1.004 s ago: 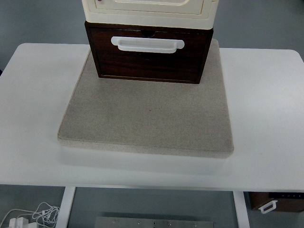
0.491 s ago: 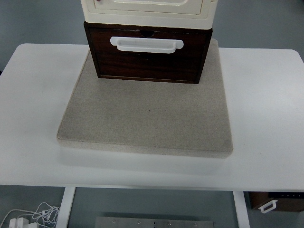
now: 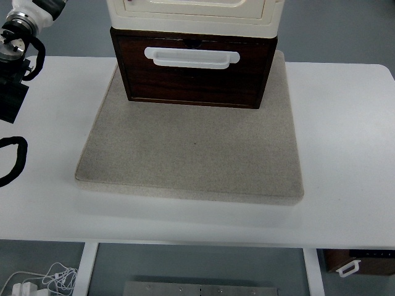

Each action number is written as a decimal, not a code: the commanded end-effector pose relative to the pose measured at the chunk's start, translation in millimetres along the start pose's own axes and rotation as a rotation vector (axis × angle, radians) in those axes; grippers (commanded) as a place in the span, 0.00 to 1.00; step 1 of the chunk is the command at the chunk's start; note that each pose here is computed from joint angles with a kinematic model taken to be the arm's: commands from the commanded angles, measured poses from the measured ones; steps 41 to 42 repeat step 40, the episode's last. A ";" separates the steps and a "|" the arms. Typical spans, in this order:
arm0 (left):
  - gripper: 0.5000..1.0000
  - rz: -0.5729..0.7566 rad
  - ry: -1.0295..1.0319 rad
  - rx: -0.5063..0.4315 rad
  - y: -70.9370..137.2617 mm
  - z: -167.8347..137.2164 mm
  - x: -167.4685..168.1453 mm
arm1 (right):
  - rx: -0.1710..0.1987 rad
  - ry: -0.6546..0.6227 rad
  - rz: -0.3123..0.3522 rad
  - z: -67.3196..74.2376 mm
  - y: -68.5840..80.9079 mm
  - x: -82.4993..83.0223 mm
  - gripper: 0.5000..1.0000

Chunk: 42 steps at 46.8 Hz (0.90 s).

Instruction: Close the drawer under the combination cabinet

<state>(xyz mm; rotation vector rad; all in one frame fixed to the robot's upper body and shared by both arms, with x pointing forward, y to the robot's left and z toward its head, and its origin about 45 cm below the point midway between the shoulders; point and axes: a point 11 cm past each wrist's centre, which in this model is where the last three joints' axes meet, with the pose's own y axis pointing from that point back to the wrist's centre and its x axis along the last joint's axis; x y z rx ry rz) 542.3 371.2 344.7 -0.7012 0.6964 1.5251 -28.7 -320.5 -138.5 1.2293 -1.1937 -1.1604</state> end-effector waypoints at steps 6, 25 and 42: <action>0.99 0.020 0.065 0.026 1.2 -21.6 9.2 | 0.001 -0.005 0.001 -0.3 0.0 0.2 0.90; 0.99 0.055 0.078 0.066 6.0 -47.6 27.8 | 0.002 -0.005 -0.001 -1.2 0.0 0.0 0.90; 0.99 0.050 0.085 0.090 7.3 -65.0 27.3 | 0.001 -0.005 -0.001 -1.0 0.0 0.0 0.90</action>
